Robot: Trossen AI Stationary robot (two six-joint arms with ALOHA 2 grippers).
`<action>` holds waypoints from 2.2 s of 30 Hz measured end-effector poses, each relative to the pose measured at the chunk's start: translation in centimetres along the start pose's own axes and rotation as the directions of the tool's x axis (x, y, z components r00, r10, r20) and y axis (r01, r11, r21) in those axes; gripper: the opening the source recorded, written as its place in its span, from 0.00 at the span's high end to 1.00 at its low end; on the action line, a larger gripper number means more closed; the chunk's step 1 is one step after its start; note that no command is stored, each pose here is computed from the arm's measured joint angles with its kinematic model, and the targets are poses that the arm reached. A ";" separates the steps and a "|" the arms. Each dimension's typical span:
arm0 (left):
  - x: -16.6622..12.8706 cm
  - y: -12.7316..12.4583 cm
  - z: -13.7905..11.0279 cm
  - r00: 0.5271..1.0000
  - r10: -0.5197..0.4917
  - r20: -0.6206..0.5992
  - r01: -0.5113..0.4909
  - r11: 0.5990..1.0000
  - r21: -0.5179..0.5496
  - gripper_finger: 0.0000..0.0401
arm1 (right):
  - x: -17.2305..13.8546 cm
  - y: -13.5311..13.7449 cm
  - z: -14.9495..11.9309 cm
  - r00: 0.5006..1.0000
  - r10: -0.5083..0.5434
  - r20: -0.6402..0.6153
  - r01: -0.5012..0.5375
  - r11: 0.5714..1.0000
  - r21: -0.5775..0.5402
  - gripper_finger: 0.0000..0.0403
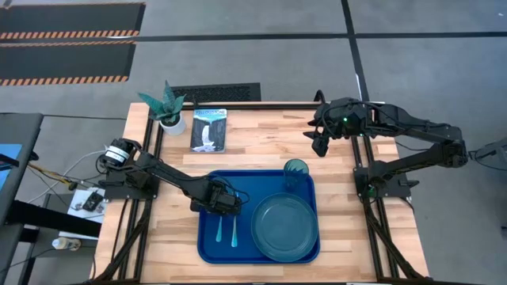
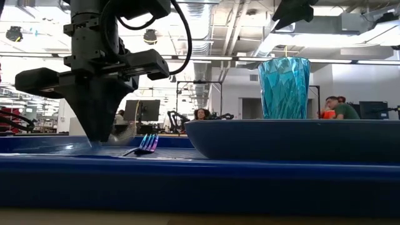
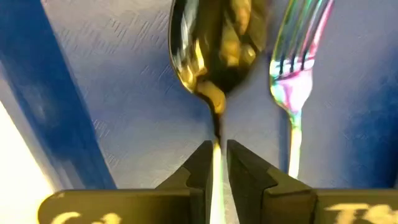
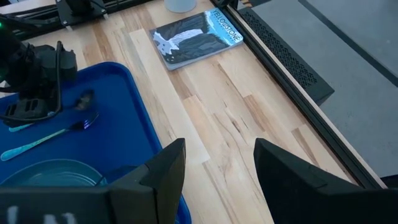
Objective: Pick and place plate/cup/fork/spoon on tray
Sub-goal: Put the blue spoon on the blue tray to the left side of the blue fork, then return to Home Position
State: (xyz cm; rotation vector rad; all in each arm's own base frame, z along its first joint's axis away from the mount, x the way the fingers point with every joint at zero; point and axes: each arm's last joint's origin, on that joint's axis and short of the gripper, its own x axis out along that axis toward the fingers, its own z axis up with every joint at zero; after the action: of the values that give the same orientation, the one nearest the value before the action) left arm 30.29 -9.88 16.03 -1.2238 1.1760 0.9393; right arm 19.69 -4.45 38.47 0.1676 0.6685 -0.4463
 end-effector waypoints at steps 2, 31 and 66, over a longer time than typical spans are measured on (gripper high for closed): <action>0.0 -0.1 0.0 1.000 -0.007 0.005 0.007 1.000 0.000 0.91 | 0.0 0.0 0.0 1.000 0.000 0.000 0.000 1.000 0.000 0.47; -6.6 0.1 1.5 0.968 -0.251 0.010 0.246 0.956 0.160 0.66 | 0.0 0.1 0.6 0.998 0.010 0.063 -0.012 0.999 0.029 0.47; -24.2 28.3 6.0 0.162 -0.722 0.673 0.408 0.670 0.620 0.66 | -15.1 -4.1 -3.9 0.597 0.075 0.799 -0.125 0.992 0.000 0.47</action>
State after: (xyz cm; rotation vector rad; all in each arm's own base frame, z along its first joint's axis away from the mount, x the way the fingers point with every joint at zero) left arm -0.68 1.69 34.20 -0.5843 -0.1239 0.5847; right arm 5.16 -1.76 44.95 0.0410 -0.2598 -0.3787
